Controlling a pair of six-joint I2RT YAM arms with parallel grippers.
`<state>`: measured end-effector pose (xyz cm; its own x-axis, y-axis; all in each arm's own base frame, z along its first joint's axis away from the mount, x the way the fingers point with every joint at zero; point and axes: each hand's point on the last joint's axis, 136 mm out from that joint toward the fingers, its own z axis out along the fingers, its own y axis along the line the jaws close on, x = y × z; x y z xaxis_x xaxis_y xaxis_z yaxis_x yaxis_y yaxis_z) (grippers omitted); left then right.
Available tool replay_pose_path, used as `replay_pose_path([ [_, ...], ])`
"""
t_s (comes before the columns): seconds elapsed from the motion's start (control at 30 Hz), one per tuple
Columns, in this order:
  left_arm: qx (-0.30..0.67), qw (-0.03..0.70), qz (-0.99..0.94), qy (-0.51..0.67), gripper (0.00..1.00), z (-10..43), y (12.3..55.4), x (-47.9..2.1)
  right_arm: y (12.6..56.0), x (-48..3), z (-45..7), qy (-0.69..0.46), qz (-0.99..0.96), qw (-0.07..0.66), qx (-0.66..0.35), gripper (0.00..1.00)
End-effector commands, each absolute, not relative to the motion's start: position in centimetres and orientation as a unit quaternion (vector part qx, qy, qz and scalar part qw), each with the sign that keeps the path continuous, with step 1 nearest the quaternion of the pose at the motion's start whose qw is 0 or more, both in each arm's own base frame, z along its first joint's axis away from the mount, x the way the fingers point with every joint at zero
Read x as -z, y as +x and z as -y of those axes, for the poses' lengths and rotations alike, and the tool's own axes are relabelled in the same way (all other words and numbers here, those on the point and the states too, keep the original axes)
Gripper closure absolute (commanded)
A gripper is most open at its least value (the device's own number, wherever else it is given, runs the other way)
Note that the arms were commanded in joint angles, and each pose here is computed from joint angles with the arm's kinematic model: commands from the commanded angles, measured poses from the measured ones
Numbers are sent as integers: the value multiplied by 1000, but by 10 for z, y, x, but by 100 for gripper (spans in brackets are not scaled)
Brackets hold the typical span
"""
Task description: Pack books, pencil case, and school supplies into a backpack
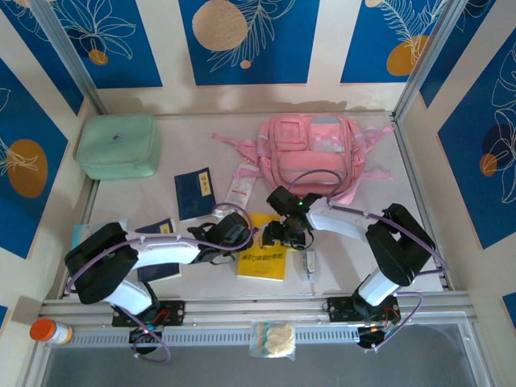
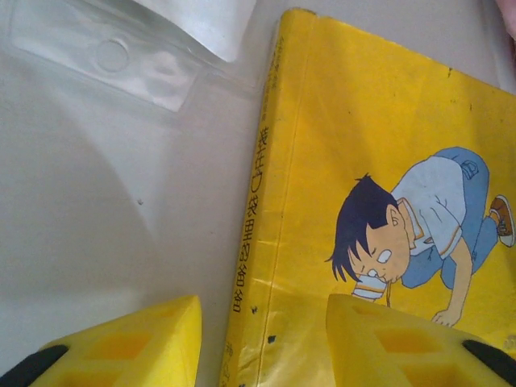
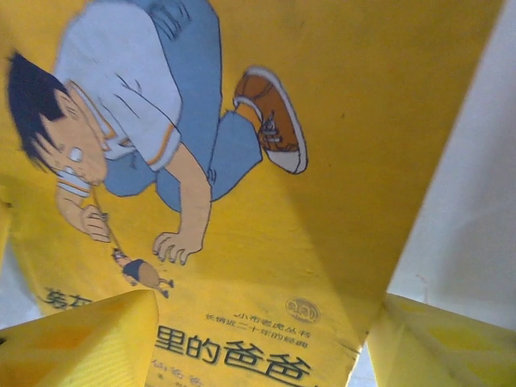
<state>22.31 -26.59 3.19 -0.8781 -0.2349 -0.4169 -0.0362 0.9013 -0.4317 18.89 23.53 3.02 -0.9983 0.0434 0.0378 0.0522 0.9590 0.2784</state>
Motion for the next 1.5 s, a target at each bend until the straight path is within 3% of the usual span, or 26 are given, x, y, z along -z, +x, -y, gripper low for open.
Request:
replay_pose_path([
  [0.0,221,223,-948,-57,57,275,222,-28,187,-28,-243,-29,987,28,154,32],
  [0.5,205,225,-950,-66,59,260,217,-23,192,-89,-261,-2,965,-33,262,39],
  [0.63,214,224,-948,-69,60,264,217,-23,189,-83,-264,-25,951,-2,308,51],
  [1.0,214,231,-947,-68,60,263,219,-30,191,-88,-256,-35,943,-22,331,79],
  [1.27,236,229,-942,-73,58,268,218,-33,193,-94,-263,-33,932,-20,361,77],
  [1.47,237,228,-941,-74,58,269,219,-33,194,-94,-261,-34,931,-19,363,83],
])
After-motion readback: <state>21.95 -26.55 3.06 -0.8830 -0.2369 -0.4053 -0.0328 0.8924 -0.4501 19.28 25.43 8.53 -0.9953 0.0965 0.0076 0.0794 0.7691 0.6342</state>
